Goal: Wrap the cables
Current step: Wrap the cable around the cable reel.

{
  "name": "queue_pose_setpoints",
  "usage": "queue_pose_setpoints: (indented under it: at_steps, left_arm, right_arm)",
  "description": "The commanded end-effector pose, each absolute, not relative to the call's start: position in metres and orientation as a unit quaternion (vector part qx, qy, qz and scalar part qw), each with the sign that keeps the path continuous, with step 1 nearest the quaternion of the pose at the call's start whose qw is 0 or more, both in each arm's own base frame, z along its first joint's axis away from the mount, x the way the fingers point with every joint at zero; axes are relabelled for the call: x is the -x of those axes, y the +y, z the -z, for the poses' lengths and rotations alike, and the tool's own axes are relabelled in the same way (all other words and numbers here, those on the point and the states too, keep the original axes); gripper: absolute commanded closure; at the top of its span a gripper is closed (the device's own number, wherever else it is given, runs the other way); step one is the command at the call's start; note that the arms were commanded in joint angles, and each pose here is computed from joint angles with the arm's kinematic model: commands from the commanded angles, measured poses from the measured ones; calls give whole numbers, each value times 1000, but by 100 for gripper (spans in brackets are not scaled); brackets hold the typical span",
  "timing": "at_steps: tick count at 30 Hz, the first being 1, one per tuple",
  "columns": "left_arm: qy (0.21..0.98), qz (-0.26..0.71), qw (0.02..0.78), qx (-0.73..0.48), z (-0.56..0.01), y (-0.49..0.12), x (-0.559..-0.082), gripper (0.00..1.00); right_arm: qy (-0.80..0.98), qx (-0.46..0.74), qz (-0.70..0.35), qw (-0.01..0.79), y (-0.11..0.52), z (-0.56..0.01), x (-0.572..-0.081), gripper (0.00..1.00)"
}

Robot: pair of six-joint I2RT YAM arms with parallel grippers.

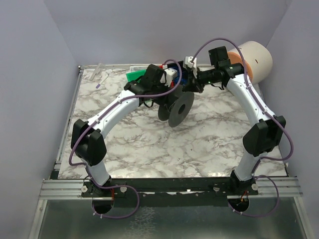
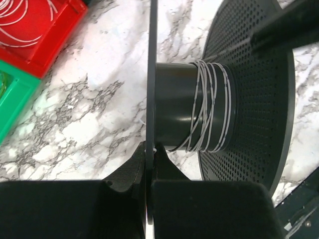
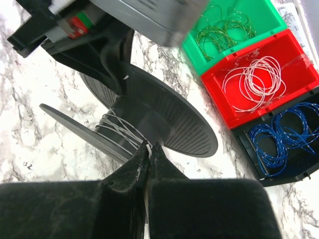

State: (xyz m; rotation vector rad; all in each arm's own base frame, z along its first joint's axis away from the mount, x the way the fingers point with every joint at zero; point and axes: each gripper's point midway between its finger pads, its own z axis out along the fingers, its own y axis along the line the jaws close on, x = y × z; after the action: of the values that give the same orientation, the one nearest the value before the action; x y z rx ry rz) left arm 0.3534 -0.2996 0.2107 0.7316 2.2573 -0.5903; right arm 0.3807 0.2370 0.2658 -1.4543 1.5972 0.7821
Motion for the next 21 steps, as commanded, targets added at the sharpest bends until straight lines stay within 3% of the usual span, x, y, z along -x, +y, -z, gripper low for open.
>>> queue_pose_setpoints:
  at_steps: [1,12,21]
  left_arm:
    - [872,199,384,-231,-226,-293,-377,100]
    - [880,207,383,-190,-219,-296,-381,100]
    - [883,205,387,-171,-219,-293,-384,100]
  right_arm:
    - [650,581,-278,403,251,-263,-373,99]
    - [638,581,-242,443,286,-260,-359,100]
    - [613,646,-233,390,299,-228,-329,100]
